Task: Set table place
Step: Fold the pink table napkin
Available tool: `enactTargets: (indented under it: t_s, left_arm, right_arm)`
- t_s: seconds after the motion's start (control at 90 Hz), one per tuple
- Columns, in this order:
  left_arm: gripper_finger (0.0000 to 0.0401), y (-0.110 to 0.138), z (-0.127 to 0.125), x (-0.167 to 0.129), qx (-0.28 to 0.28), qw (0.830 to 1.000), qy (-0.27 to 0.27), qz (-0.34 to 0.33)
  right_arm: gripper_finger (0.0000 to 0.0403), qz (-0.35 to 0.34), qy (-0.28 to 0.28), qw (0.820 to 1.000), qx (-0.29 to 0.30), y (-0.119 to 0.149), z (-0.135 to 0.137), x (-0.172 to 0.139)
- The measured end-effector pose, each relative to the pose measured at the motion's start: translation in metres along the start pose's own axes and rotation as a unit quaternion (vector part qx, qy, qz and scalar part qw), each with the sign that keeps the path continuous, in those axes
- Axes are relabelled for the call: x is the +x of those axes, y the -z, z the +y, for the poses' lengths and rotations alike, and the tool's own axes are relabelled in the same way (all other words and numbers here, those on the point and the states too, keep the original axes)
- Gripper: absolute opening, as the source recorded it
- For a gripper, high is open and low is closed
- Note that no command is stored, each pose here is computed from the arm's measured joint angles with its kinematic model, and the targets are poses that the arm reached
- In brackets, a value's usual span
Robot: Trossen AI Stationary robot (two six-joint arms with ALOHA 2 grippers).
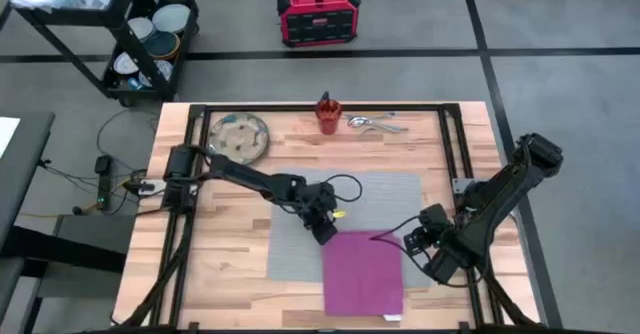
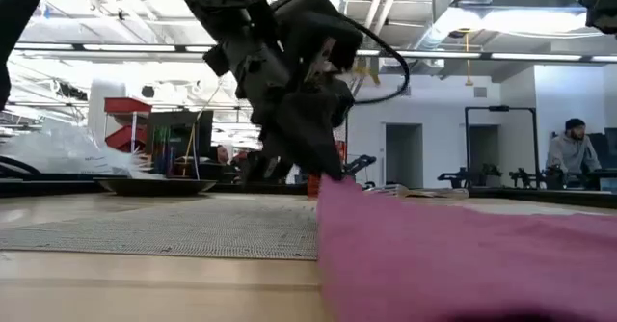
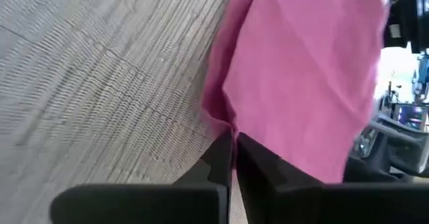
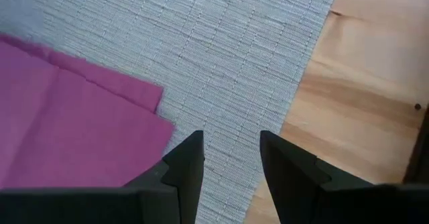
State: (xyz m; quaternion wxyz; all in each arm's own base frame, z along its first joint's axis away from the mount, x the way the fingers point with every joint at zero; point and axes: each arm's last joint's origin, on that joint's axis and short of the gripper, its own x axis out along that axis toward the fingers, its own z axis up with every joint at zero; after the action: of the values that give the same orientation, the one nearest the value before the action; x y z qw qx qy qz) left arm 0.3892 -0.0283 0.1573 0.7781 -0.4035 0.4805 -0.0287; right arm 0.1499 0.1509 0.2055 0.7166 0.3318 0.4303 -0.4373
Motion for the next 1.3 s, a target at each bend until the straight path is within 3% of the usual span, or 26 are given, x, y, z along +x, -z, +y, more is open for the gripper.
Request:
enactTargets:
  t_s: [0.167, 0.222, 0.344, 0.444, 0.556, 0.678, 0.756, 0.911, 1.022, 1.144, 1.3]
  left_arm:
    - [0.0000, -0.008, -0.013, -0.039, 0.015, 0.999, 0.015, -0.039]
    - [0.0000, -0.009, -0.012, -0.050, 0.015, 0.999, -0.008, -0.051]
    - [0.0000, -0.011, -0.001, -0.059, -0.033, 0.997, -0.043, -0.052]
    - [0.0000, -0.012, -0.007, -0.069, -0.001, 0.993, -0.073, -0.091]
    - [0.0000, -0.012, 0.005, -0.067, -0.038, 0.993, -0.083, -0.071]
    - [0.0000, -0.016, -0.001, -0.075, -0.010, 0.989, -0.097, -0.109]
    - [0.0000, -0.017, 0.003, -0.075, -0.015, 0.993, -0.075, -0.091]
    - [0.0000, -0.023, -0.006, -0.090, 0.042, 0.987, -0.073, -0.137]
    - [0.0000, -0.025, 0.005, -0.091, 0.037, 0.989, -0.074, -0.124]
    - [0.0000, -0.030, -0.006, -0.108, 0.095, 0.979, -0.069, -0.170]
    - [0.0000, -0.030, 0.007, -0.105, 0.097, 0.981, -0.083, -0.143]
  right_arm:
    - [0.0133, 0.002, -0.003, 1.000, -0.029, -0.004, -0.003, -0.004]
    - [0.0133, -0.001, 0.000, 0.999, -0.036, -0.006, -0.005, -0.005]
    - [0.0133, -0.011, 0.003, 0.999, -0.049, -0.012, -0.009, -0.008]
    - [0.0133, -0.011, -0.001, 0.998, -0.065, -0.016, -0.009, -0.009]
    - [0.0133, -0.008, -0.004, 0.997, -0.073, -0.022, -0.009, -0.010]
    - [0.0133, -0.008, -0.005, 0.998, -0.064, -0.028, -0.011, -0.012]
    - [0.0133, -0.008, -0.003, 0.998, -0.055, -0.033, -0.013, -0.013]
    - [0.0133, -0.012, 0.001, 0.999, -0.033, -0.039, -0.011, -0.010]
    - [0.0133, -0.014, 0.011, 1.000, -0.023, -0.044, -0.009, -0.007]
    - [0.0133, -0.025, 0.018, 0.999, -0.009, -0.050, -0.007, -0.004]
    - [0.0133, -0.028, 0.028, 0.999, -0.001, -0.058, -0.006, 0.000]
